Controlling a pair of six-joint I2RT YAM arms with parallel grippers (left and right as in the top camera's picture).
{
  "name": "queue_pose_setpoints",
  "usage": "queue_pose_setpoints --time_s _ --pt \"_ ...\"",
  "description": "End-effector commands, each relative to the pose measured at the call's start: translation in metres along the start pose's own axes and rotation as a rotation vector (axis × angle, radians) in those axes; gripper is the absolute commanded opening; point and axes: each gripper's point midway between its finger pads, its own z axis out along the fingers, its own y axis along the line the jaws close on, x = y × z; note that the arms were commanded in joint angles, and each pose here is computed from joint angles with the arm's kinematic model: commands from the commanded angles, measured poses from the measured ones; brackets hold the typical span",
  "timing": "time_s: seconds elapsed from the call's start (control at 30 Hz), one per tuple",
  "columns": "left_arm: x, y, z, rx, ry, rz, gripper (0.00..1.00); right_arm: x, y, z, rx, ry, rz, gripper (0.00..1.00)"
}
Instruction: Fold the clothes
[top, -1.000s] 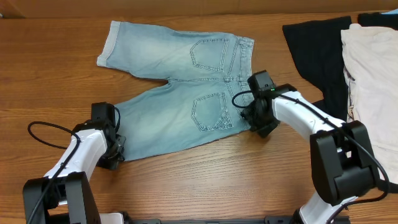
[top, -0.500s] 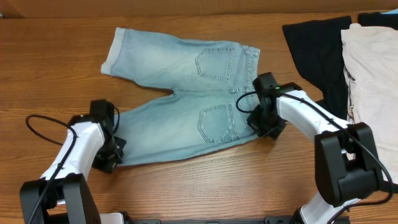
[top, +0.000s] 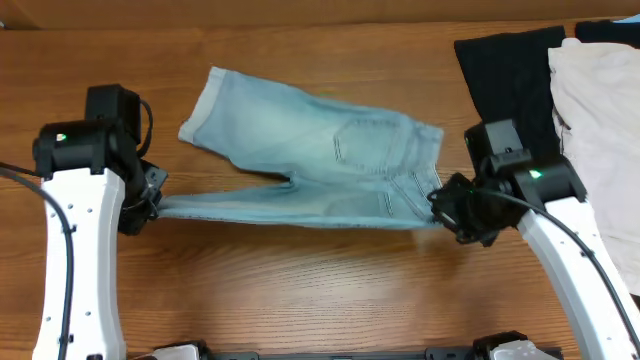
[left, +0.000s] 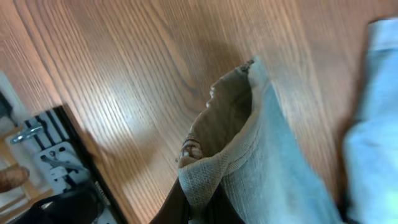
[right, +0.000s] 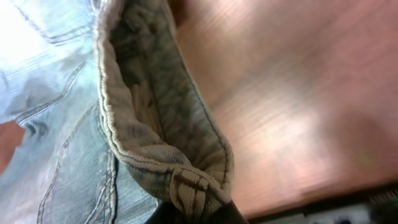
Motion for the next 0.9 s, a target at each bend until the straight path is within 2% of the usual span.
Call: queue_pose_setpoints --time_s 0.0,0.17,0.37,0.6,0.87 --pt "-0.038 0.018 -0.041 0.016 -0.213 -0.030 0.04 -0.009 -0.019 -0.032 0.033 -0.121 0.008 0.04" --pt "-0.046 0.007 -0.056 0.105 -0.262 -0.025 0.04 -0.003 -0.024 -0.035 0.043 -0.114 0.015 0.04" --pt "-0.045 -0.042 -0.048 0.182 -0.276 0.084 0.04 -0.009 -0.024 -0.018 0.087 -0.079 0.021 0.04" --pt "-0.036 -0.123 0.007 0.172 -0.253 0.183 0.04 -0.035 -0.026 0.012 0.151 -0.082 0.054 0.04" --pt "-0.034 -0.167 0.063 0.143 -0.232 0.205 0.04 -0.080 -0.026 0.034 0.143 -0.129 0.081 0.04"
